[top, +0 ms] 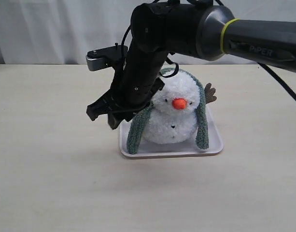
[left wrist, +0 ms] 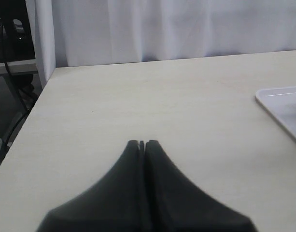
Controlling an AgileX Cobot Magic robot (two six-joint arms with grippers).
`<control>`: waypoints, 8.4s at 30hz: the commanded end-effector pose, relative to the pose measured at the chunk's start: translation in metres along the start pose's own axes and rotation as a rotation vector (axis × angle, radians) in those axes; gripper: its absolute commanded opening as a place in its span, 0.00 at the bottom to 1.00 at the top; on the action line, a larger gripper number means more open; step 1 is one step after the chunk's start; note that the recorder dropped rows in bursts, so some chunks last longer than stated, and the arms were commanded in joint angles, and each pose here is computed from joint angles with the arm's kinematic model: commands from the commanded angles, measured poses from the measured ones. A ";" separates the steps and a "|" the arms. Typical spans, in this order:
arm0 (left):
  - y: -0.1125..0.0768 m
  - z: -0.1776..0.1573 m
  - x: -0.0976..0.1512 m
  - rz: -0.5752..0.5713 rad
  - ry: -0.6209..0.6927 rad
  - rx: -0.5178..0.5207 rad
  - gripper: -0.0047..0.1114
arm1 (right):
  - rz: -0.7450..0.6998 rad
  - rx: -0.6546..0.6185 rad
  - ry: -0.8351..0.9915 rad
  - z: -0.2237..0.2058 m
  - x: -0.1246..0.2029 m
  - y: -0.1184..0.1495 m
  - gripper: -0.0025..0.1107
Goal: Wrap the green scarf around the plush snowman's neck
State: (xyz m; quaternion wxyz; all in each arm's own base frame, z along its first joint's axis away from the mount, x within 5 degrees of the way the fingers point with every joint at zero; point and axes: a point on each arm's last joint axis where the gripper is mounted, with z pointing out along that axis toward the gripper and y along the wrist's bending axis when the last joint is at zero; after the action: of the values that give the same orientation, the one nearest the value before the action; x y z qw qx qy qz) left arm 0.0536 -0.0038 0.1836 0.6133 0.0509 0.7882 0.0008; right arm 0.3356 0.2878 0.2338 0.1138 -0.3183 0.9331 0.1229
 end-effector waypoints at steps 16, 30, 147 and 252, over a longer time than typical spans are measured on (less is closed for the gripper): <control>0.000 0.000 0.000 0.000 -0.014 0.006 0.04 | 0.157 0.127 -0.002 0.056 0.040 0.006 0.57; 0.000 0.000 -0.001 0.000 -0.016 0.006 0.04 | 0.299 0.353 -0.238 0.075 0.050 0.012 0.57; 0.000 0.000 -0.001 0.000 -0.016 0.006 0.04 | -0.121 0.617 0.166 0.054 0.100 -0.026 0.06; 0.000 0.000 0.000 0.001 -0.013 0.006 0.04 | 0.041 0.578 -0.093 0.010 -0.016 -0.051 0.06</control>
State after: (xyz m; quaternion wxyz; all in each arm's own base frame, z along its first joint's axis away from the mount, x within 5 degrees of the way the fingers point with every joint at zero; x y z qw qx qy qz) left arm 0.0537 -0.0038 0.1836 0.6135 0.0509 0.7881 0.0008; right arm 0.3810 0.2651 0.2204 0.2496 -0.2465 0.9284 -0.1223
